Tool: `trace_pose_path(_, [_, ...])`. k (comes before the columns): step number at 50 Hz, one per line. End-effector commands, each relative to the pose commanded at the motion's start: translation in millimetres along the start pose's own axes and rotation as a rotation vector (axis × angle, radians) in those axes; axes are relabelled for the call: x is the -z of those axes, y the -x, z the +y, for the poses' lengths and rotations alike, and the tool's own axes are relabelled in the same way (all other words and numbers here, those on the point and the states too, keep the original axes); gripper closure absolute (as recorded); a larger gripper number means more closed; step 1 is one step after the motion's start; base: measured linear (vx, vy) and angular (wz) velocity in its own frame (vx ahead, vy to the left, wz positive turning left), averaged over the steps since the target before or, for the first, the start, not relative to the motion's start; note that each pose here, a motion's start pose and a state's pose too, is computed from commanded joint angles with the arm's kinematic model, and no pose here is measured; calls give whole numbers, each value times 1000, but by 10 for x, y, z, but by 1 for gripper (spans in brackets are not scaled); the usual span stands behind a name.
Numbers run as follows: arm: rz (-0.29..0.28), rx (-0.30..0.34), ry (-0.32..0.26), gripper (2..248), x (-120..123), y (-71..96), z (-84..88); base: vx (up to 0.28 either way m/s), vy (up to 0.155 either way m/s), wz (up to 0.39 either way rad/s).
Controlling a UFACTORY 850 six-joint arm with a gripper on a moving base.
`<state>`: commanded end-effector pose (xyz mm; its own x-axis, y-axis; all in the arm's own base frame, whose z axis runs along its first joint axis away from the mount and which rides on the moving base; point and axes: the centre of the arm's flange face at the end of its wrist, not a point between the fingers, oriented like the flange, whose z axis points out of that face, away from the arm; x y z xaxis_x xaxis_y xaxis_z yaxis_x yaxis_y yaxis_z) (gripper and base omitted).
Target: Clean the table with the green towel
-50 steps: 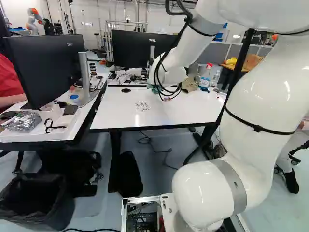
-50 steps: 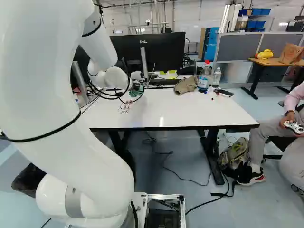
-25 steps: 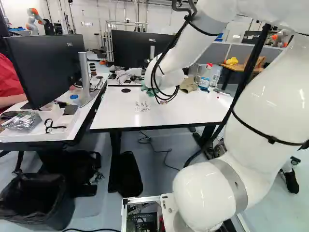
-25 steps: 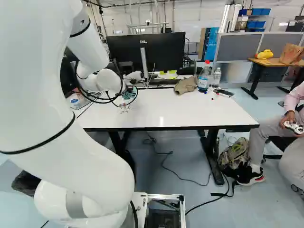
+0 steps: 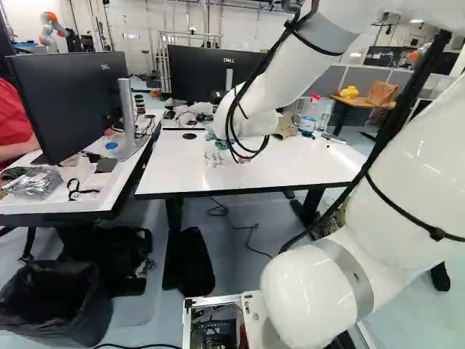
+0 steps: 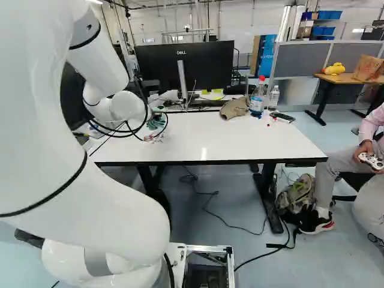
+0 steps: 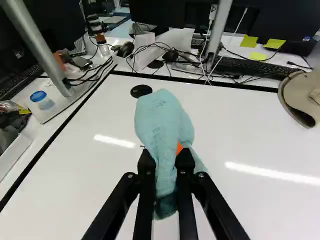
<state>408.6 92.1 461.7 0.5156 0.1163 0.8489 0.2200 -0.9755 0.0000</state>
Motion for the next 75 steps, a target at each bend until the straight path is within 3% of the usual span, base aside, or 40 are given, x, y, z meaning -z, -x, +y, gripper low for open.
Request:
trace_pose_path(13, [-23,-3,1,202,0,20,1,0,0,0])
trace_pose_path(52, [-195,-50,13,202,17,175,7,0,0,0])
trace_pose_path(75, [-236,-51,14,202,-114,278,7,0,0,0])
